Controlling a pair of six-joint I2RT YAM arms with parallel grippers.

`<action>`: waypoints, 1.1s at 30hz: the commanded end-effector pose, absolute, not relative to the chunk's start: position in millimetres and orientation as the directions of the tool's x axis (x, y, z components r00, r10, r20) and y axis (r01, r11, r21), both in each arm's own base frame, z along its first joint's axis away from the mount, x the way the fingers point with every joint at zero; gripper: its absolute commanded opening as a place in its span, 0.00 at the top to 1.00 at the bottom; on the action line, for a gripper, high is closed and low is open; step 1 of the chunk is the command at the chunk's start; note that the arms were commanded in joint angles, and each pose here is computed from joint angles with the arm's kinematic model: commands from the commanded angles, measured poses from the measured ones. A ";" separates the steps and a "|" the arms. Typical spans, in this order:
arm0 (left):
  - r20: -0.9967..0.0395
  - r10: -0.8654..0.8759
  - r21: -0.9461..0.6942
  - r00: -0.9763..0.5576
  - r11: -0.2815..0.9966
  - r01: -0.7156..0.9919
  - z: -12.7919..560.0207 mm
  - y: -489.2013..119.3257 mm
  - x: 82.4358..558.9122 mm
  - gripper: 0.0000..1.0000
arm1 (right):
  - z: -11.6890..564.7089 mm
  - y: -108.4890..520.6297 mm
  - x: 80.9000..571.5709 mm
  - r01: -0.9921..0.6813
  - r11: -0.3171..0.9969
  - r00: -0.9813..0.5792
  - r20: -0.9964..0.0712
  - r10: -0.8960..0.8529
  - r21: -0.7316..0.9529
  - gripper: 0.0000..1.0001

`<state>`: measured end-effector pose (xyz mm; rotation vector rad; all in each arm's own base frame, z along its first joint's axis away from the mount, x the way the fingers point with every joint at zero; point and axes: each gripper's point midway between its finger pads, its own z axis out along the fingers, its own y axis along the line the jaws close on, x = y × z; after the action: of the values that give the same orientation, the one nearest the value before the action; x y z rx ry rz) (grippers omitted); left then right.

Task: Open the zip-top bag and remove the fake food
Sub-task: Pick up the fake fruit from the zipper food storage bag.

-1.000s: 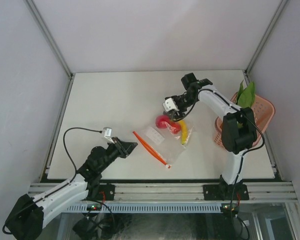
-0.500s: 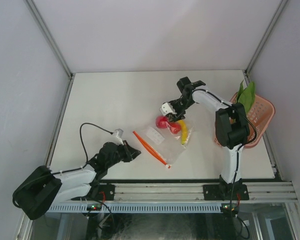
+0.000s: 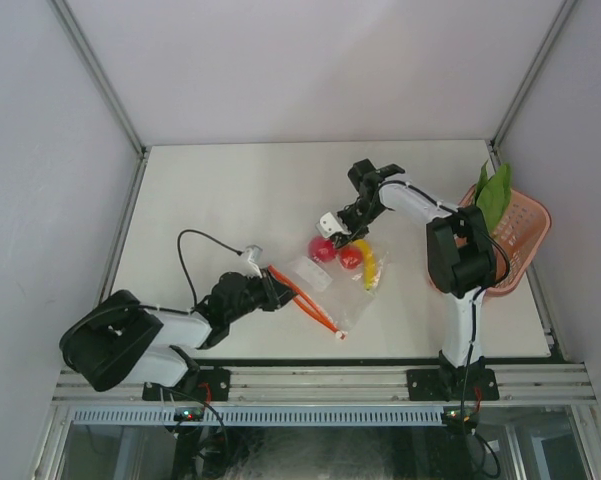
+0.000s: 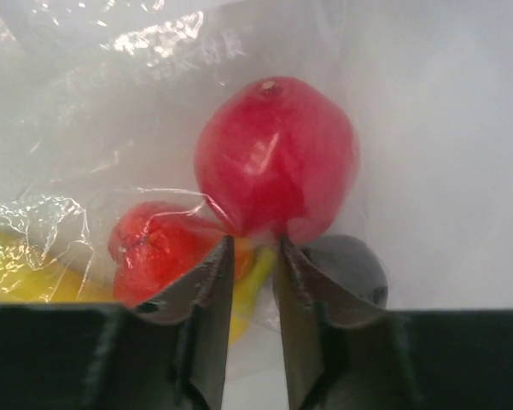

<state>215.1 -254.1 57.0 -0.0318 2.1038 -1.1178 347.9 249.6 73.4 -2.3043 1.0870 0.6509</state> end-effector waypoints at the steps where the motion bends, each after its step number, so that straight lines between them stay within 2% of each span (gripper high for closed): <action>1: -0.686 -0.390 -0.708 -0.614 0.553 0.440 97.2 -271.8 236.9 0.79 | 71.0 257.3 322.2 -0.786 -0.588 0.555 -0.632 -0.540 -0.188 0.78; 6: -0.764 -0.382 -0.637 -0.520 0.571 0.518 107.1 -271.3 243.5 0.66 | 64.2 258.4 293.6 -0.790 -0.599 0.520 -0.663 -0.538 -0.133 0.86; 10: -0.836 -0.335 -0.543 -0.435 0.617 0.569 111.6 -266.7 246.1 0.58 | 71.7 260.6 289.0 -0.793 -0.596 0.508 -0.681 -0.527 -0.129 0.87; 14: -0.875 -0.291 -0.479 -0.387 0.641 0.600 109.0 -264.1 246.6 0.55 | 91.9 258.3 298.4 -0.802 -0.570 0.516 -0.685 -0.514 -0.177 0.84; 18: -0.921 -0.274 -0.390 -0.277 0.634 0.668 114.1 -264.7 243.5 0.54 | 110.6 255.6 304.1 -0.791 -0.558 0.555 -0.681 -0.478 -0.253 0.73; 24: -0.958 -0.197 -0.286 -0.207 0.645 0.709 110.0 -271.4 250.0 0.53 | 106.4 269.3 316.5 -0.771 -0.536 0.605 -0.659 -0.448 -0.344 0.45; 33: -0.988 -0.098 -0.154 -0.120 0.698 0.699 100.7 -270.5 266.8 0.43 | 90.6 287.5 326.2 -0.747 -0.585 0.613 -0.666 -0.425 -0.315 0.43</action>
<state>249.4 -262.4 80.5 0.4654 1.6667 -0.8023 316.5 271.6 81.2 -2.2683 0.9859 0.7206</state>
